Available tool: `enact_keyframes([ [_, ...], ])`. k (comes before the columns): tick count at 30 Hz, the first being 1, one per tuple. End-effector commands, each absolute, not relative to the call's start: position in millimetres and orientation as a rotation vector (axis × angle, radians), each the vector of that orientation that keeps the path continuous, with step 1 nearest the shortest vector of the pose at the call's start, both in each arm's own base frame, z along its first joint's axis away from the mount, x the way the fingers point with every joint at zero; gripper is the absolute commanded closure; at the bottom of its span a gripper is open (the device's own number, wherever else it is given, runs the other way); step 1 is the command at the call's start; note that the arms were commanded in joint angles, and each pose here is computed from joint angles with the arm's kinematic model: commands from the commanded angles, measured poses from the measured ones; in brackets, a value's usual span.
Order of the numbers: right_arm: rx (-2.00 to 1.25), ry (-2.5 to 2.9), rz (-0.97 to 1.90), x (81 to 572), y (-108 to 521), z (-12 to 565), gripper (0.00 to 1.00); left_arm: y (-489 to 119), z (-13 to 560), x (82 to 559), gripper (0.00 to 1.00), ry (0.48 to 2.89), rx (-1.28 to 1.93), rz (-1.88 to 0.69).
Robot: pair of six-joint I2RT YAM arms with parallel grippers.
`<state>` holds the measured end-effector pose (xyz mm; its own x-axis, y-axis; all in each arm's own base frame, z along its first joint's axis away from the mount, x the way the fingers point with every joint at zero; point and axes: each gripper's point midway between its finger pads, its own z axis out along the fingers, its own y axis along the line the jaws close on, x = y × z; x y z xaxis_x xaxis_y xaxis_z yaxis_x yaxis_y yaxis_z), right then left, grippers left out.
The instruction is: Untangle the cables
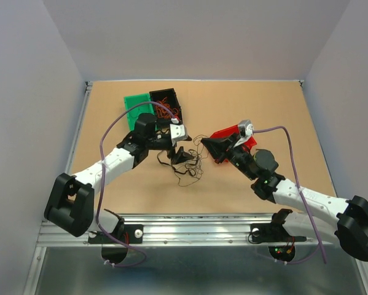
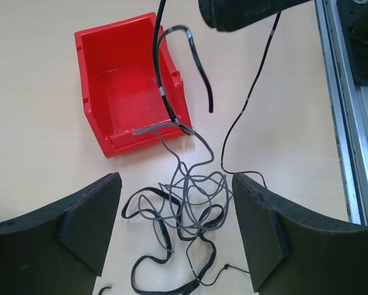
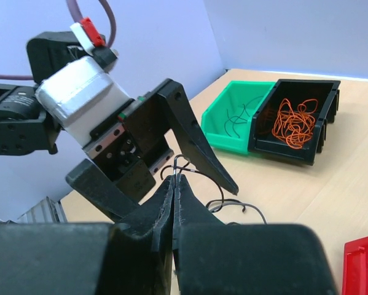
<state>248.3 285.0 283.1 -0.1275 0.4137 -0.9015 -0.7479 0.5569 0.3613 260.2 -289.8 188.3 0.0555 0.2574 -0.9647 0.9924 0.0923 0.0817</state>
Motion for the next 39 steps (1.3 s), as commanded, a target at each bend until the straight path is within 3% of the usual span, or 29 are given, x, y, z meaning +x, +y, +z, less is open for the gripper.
enact_keyframes([
  [1, -0.272, 1.246, 1.063, 248, 284, 335, 0.99, -301, 210, 259, 0.17, 1.290, 1.344, -0.994],
  [10, -0.265, 1.257, 1.069, 252, 288, 335, 0.99, -315, 227, 257, 0.20, 1.270, 1.275, -1.066],
  [14, -0.260, 1.263, 1.069, 255, 290, 335, 1.00, -324, 220, 264, 0.29, 1.307, 1.254, -1.031],
  [16, -0.265, 1.262, 1.076, 255, 292, 335, 1.00, -326, 220, 270, 0.39, 1.324, 1.238, -1.022],
  [21, -0.252, 1.261, 1.079, 254, 290, 336, 1.00, -328, 212, 285, 0.92, 1.381, 1.210, -0.984],
  [24, -0.203, 1.243, 1.053, 255, 278, 341, 0.99, -324, 203, 292, 1.00, 1.412, 1.199, -0.923],
  [39, -0.059, 1.182, 0.923, 232, 208, 404, 0.99, -284, 171, 352, 1.00, 1.659, 1.033, -0.698],
])
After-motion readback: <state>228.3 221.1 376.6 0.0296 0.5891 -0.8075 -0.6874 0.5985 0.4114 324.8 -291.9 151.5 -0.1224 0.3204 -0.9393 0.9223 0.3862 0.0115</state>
